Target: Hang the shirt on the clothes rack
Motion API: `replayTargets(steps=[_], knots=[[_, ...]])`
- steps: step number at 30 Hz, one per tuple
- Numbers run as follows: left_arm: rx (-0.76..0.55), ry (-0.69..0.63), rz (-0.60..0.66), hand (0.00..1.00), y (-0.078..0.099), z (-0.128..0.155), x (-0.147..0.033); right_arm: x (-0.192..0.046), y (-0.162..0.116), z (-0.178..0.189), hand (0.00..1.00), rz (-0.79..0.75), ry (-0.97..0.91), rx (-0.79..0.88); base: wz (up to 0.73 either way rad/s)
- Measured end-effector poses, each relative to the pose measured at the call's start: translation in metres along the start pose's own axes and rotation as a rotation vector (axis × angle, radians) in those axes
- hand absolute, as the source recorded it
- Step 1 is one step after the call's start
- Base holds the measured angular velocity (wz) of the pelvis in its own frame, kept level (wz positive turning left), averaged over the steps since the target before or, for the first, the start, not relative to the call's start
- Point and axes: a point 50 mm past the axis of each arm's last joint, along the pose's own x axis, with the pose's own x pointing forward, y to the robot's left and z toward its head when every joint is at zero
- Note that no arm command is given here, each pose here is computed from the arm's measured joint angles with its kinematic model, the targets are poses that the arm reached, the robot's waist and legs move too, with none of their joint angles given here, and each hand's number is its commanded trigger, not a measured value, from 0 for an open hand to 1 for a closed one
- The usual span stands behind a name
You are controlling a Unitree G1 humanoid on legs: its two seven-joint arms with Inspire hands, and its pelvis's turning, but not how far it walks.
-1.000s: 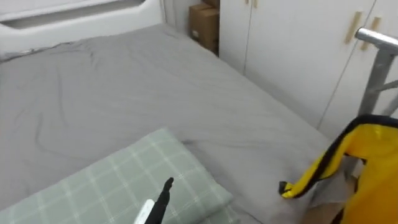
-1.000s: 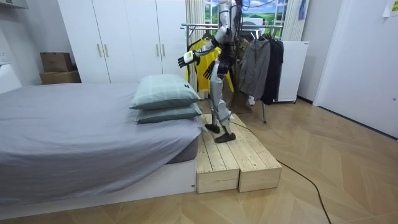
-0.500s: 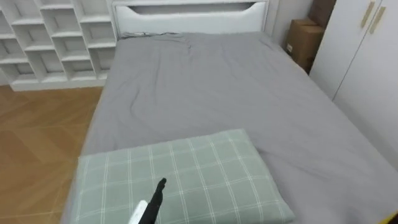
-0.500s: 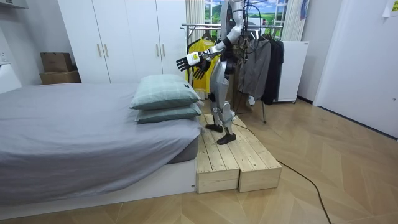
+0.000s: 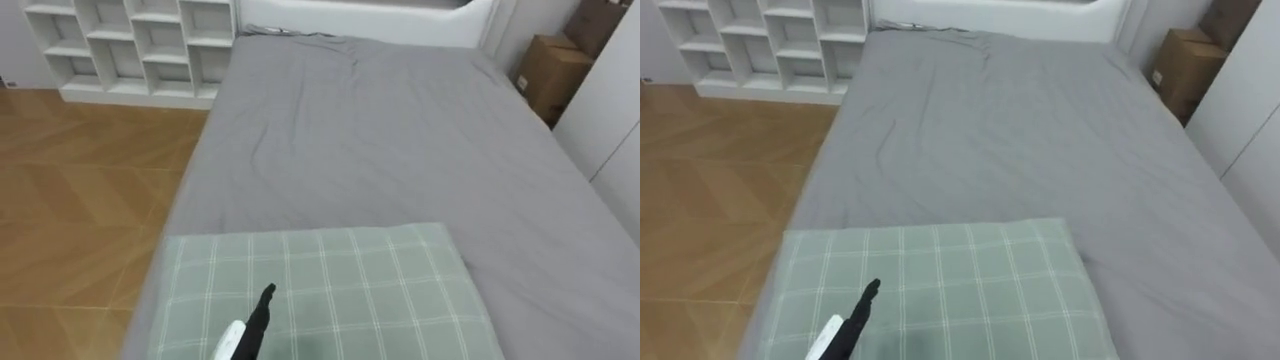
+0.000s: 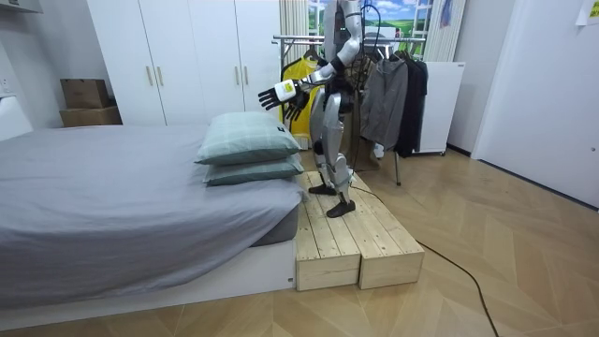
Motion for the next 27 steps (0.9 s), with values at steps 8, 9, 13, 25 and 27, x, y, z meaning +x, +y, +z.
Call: replayTargets(steps=[8,9,13,25,27], knots=[[0.037,0.0,0.022,0.0,0.007,-0.002,-0.001,-0.005,-0.004,-0.016,0.0,-0.012,0.052,-0.075,-0.01],[0.036,0.0,0.031,0.0,0.008,-0.002,0.0,-0.006,-0.004,-0.019,0.0,-0.013,0.059,-0.081,0.0],[0.031,-0.001,0.065,0.0,0.011,-0.002,0.0,-0.007,-0.004,-0.022,0.0,-0.012,0.067,-0.098,0.03],[0.021,-0.001,0.144,0.0,0.02,-0.002,-0.001,-0.008,-0.005,-0.027,0.0,-0.007,0.086,-0.106,0.01],[0.017,0.016,0.162,0.0,0.024,-0.005,-0.002,-0.01,-0.005,-0.029,0.0,-0.001,0.093,-0.115,0.0]])
